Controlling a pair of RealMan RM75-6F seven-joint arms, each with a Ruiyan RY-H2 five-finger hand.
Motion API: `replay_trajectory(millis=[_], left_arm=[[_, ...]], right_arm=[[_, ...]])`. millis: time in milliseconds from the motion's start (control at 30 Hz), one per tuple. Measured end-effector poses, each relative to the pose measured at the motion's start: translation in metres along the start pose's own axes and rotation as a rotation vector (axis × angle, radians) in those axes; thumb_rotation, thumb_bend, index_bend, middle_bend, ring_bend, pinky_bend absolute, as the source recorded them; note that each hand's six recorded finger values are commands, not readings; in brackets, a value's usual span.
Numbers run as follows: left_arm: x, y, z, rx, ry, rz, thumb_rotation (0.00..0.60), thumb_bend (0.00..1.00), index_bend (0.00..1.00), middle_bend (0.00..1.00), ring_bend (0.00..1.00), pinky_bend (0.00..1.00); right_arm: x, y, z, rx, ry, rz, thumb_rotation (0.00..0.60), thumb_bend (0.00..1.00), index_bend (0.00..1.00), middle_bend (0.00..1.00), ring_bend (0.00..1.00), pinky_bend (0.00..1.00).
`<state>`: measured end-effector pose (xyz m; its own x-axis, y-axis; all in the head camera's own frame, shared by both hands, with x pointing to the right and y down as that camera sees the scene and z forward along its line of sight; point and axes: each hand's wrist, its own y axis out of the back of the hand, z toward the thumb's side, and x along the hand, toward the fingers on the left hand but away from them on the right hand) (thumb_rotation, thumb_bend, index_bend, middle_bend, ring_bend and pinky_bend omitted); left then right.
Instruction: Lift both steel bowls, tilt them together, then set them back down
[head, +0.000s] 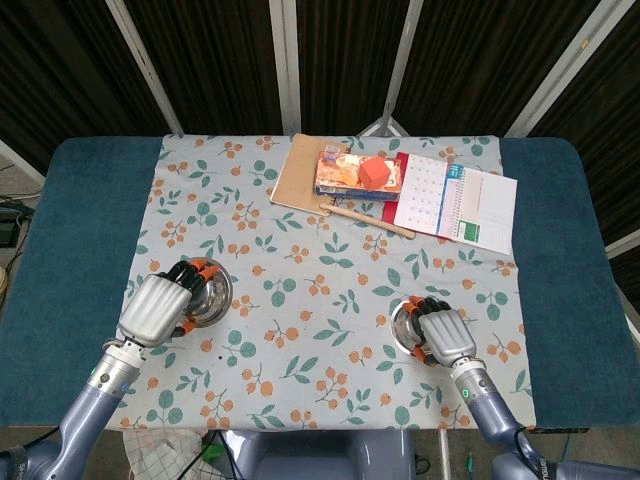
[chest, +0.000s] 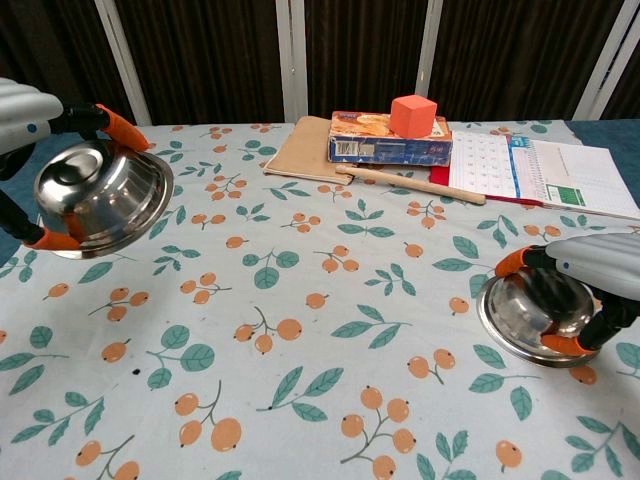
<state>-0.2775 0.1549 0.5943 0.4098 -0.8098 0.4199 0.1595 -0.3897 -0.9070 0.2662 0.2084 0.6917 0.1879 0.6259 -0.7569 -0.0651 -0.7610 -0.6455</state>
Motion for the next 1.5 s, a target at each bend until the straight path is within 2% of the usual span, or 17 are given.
replay_trajectory(millis=[267, 533, 733, 833, 1033, 1167, 1367, 1500], left_arm=[[0.001, 0.005, 0.005, -0.012, -0.024, 0.034, 0.600, 0.36, 0.42, 0.54, 0.42, 0.65], [0.004, 0.015, 0.016, -0.080, -0.100, 0.162, 0.600, 0.36, 0.42, 0.54, 0.42, 0.65], [0.003, 0.022, 0.023, -0.148, -0.179, 0.272, 0.600, 0.35, 0.42, 0.53, 0.42, 0.65], [0.003, 0.026, 0.025, -0.180, -0.216, 0.335, 0.600, 0.35, 0.42, 0.53, 0.42, 0.65], [0.003, 0.035, 0.020, -0.236, -0.266, 0.470, 0.600, 0.35, 0.42, 0.53, 0.42, 0.65], [0.004, 0.034, 0.015, -0.273, -0.298, 0.530, 0.600, 0.35, 0.42, 0.53, 0.42, 0.65], [0.003, 0.040, 0.020, -0.327, -0.399, 0.632, 0.600, 0.40, 0.41, 0.53, 0.42, 0.65], [-0.001, 0.044, 0.024, -0.361, -0.472, 0.689, 0.600, 0.40, 0.42, 0.53, 0.42, 0.65]], right_arm=[[0.008, 0.016, 0.002, -0.025, 0.005, -0.072, 0.600, 0.39, 0.65, 0.61, 0.63, 0.82], [0.028, 0.051, -0.005, -0.127, 0.019, -0.164, 0.600, 0.39, 0.65, 0.61, 0.63, 0.82], [0.040, 0.080, -0.013, -0.291, 0.037, -0.220, 0.600, 0.39, 0.66, 0.62, 0.63, 0.82], [0.044, 0.094, -0.016, -0.428, 0.057, -0.239, 0.600, 0.39, 0.66, 0.62, 0.63, 0.82], [0.050, 0.118, -0.021, -0.789, 0.130, -0.244, 0.600, 0.39, 0.66, 0.62, 0.63, 0.82], [0.051, 0.132, -0.026, -1.067, 0.197, -0.199, 0.600, 0.39, 0.66, 0.62, 0.63, 0.82], [0.052, 0.148, -0.028, -1.456, 0.296, -0.094, 0.600, 0.39, 0.66, 0.62, 0.63, 0.82], [0.054, 0.158, -0.030, -1.626, 0.360, -0.012, 0.600, 0.39, 0.66, 0.62, 0.63, 0.82]])
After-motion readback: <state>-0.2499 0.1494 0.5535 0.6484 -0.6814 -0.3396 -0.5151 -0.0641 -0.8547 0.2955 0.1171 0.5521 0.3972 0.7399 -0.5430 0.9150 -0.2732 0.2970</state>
